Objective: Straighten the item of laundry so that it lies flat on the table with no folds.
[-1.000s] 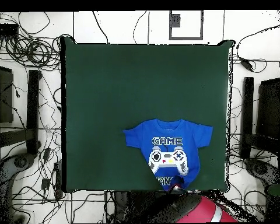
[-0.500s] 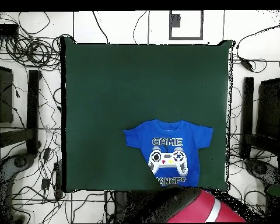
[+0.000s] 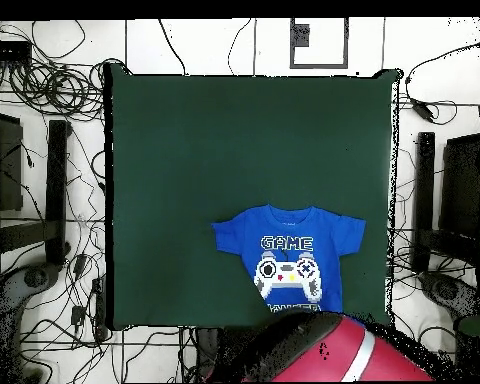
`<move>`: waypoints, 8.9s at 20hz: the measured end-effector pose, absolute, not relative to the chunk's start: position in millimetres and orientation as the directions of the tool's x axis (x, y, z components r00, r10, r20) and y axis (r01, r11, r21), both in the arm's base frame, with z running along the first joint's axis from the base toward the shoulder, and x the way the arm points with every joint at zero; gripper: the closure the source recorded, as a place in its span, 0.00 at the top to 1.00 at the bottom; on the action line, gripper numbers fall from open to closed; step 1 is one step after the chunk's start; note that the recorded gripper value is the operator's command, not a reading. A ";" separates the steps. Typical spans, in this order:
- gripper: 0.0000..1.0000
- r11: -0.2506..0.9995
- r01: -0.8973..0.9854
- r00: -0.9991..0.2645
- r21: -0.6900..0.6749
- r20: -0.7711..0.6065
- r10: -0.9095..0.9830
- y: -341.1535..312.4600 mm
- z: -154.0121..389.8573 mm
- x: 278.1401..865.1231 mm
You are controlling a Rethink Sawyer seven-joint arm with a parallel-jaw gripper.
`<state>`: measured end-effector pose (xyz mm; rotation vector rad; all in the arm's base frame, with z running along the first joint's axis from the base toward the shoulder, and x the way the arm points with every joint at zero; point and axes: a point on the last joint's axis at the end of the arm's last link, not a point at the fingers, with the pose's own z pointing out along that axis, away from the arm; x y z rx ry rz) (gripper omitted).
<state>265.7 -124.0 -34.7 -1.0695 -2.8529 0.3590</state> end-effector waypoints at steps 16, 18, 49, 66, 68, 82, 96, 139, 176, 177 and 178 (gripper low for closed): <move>1.00 0.723 0.653 -0.750 -0.224 -0.061 0.658 -122.1 0.7 305.6; 1.00 0.721 0.653 -0.749 -0.229 -0.061 0.659 -121.4 6.6 311.0; 1.00 0.665 0.693 -0.700 -0.280 -0.038 0.714 -100.5 73.8 381.4; 1.00 0.676 0.674 -0.711 -0.298 -0.010 0.703 -104.4 44.1 394.1; 1.00 0.678 0.672 -0.712 -0.299 -0.007 0.702 -104.4 41.2 394.5; 1.00 0.712 0.629 -0.745 -0.313 0.020 0.667 -89.7 16.8 401.1; 1.00 0.748 0.585 -0.785 -0.313 0.015 0.619 -67.4 -12.3 428.7; 1.00 0.700 0.551 -0.762 -0.455 0.068 0.644 -75.4 -42.6 463.3; 1.00 0.671 0.537 -0.729 -0.512 0.119 0.674 -77.1 -47.2 475.8; 1.00 0.669 0.536 -0.724 -0.515 0.126 0.678 -77.5 -47.5 477.1; 1.00 0.668 0.536 -0.722 -0.517 0.129 0.680 -77.6 -47.7 477.6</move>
